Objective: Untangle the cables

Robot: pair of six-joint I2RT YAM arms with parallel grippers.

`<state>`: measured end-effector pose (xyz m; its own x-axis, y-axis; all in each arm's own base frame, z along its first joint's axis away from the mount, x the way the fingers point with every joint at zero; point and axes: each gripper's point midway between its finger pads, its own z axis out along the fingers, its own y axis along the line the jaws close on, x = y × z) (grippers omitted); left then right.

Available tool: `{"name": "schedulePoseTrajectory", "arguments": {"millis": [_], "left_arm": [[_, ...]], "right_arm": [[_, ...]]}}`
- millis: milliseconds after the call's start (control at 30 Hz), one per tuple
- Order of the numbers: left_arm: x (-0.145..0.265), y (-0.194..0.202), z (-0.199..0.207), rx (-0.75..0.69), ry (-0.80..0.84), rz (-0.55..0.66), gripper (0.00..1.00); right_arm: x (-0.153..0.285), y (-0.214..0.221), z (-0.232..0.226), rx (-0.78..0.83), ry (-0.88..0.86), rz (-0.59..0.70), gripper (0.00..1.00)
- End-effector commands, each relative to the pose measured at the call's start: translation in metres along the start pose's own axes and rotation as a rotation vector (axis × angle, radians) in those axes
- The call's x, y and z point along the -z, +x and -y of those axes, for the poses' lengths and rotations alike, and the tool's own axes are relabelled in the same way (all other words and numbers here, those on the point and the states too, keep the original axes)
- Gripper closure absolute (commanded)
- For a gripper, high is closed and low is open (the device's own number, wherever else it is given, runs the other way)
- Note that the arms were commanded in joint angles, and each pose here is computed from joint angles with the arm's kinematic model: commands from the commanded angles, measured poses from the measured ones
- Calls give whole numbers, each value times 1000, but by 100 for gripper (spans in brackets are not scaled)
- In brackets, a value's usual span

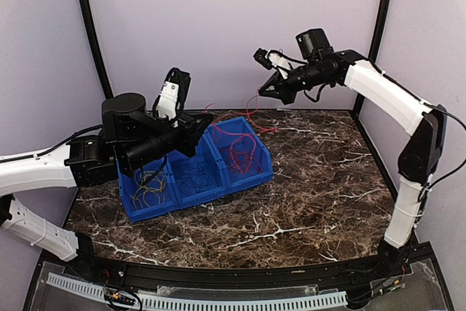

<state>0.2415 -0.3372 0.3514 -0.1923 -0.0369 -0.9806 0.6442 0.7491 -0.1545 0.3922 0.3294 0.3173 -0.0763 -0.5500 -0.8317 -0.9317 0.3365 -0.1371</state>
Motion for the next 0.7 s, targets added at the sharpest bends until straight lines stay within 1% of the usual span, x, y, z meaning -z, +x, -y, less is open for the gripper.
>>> {"name": "schedulePoseTrajectory", "arguments": {"millis": [0, 167, 333, 367, 400, 433, 500, 600, 667], "left_arm": [[13, -18, -2, 45, 8, 72, 100], [8, -3, -6, 55, -13, 49, 100], [1, 9, -13, 45, -58, 31, 100], [0, 9, -14, 44, -68, 31, 100], [0, 9, -17, 46, -88, 35, 100], [0, 9, -21, 47, -112, 42, 100], [0, 7, -27, 42, -149, 52, 100], [-1, 6, -34, 29, -193, 63, 100], [-4, 2, -39, 3, -225, 80, 100]], "right_arm": [[-36, 17, 2, -75, -40, -61, 100], [-74, 53, 14, -121, -23, -167, 100], [-95, 76, 0, -158, -98, -216, 99], [-97, 77, -5, -153, -108, -223, 96], [-98, 77, -10, -142, -113, -230, 90], [-97, 77, -13, -128, -108, -235, 79], [-95, 78, -19, -108, -99, -251, 67], [-85, 79, -25, -107, -102, -266, 57], [-75, 81, -29, -105, -98, -280, 54]]}}
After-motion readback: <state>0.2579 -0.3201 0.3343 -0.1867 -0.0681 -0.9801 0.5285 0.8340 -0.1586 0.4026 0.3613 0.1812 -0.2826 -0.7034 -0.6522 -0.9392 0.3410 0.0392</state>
